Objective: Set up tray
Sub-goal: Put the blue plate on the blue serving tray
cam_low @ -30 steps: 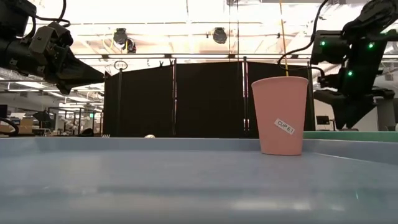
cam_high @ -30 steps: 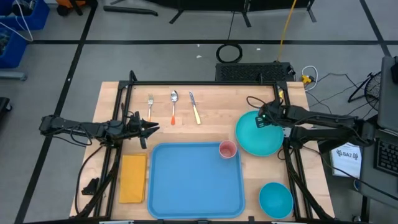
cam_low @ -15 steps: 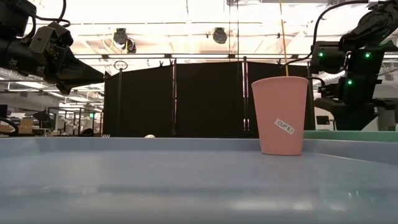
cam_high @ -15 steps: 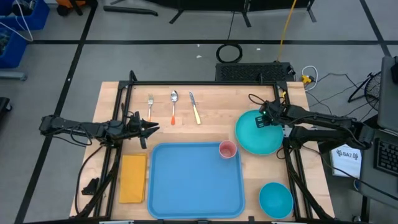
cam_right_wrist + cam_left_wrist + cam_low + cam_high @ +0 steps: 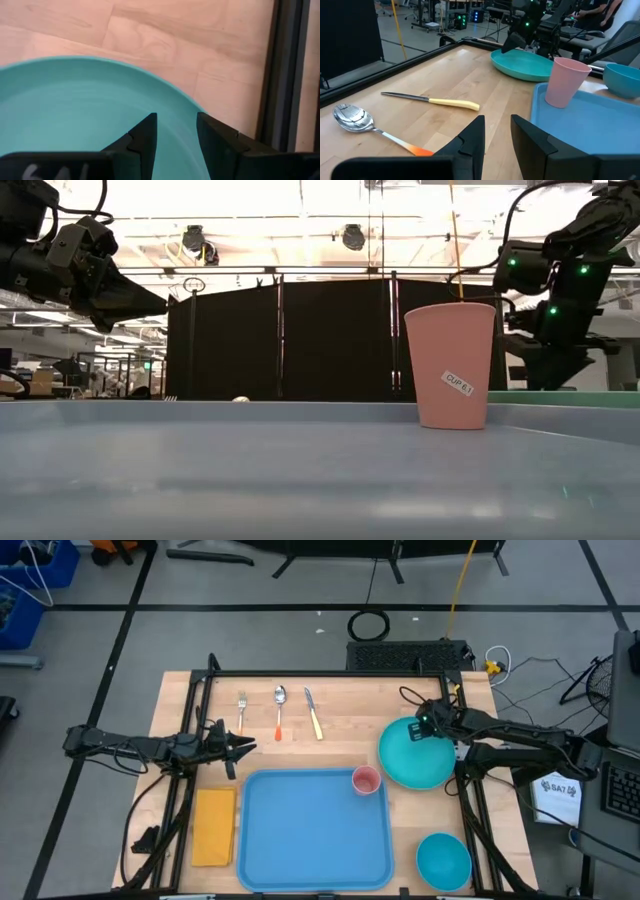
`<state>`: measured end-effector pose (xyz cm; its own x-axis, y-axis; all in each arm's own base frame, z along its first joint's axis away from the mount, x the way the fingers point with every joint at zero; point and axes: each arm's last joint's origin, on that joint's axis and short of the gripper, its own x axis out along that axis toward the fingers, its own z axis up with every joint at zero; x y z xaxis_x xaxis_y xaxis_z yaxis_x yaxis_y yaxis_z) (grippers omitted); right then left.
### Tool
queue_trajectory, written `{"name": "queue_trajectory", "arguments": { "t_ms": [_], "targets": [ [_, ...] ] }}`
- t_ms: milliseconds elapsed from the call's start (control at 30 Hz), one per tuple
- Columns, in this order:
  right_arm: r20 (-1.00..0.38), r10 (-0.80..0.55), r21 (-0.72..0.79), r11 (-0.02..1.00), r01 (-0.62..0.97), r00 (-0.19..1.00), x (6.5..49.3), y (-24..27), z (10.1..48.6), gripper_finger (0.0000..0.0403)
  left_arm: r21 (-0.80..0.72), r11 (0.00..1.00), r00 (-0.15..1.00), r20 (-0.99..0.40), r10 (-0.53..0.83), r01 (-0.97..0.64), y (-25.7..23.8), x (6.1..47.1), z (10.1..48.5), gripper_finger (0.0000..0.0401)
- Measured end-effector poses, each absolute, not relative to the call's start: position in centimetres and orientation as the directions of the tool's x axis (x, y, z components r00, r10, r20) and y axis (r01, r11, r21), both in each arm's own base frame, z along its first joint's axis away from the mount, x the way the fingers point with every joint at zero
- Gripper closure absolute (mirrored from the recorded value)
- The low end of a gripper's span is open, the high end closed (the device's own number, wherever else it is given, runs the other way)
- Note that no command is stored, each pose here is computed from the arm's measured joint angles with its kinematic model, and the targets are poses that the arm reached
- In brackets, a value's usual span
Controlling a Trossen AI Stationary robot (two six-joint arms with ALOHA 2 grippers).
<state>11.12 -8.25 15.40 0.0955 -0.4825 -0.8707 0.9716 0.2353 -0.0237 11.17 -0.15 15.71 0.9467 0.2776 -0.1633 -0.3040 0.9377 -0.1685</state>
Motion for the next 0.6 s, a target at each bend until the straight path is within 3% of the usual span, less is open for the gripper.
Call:
{"name": "queue_trajectory", "arguments": {
  "t_ms": [433, 600],
  "targets": [
    [-0.838, -0.539, -0.063, 0.255, 0.965, 0.088, 11.5, -8.7, 16.6, 0.0275, -0.165, 0.938, 0.944, -0.177, 0.278, -0.306, -0.1, 11.1, 15.6, 0.0304],
    [-0.872, -0.488, -0.134, 0.208, 0.969, -0.015, 10.3, -8.6, 16.2, 0.0275, -0.165, 0.937, 0.944, -0.177, 0.278, -0.306, -0.1, 11.1, 15.6, 0.0304]
  ]
}}
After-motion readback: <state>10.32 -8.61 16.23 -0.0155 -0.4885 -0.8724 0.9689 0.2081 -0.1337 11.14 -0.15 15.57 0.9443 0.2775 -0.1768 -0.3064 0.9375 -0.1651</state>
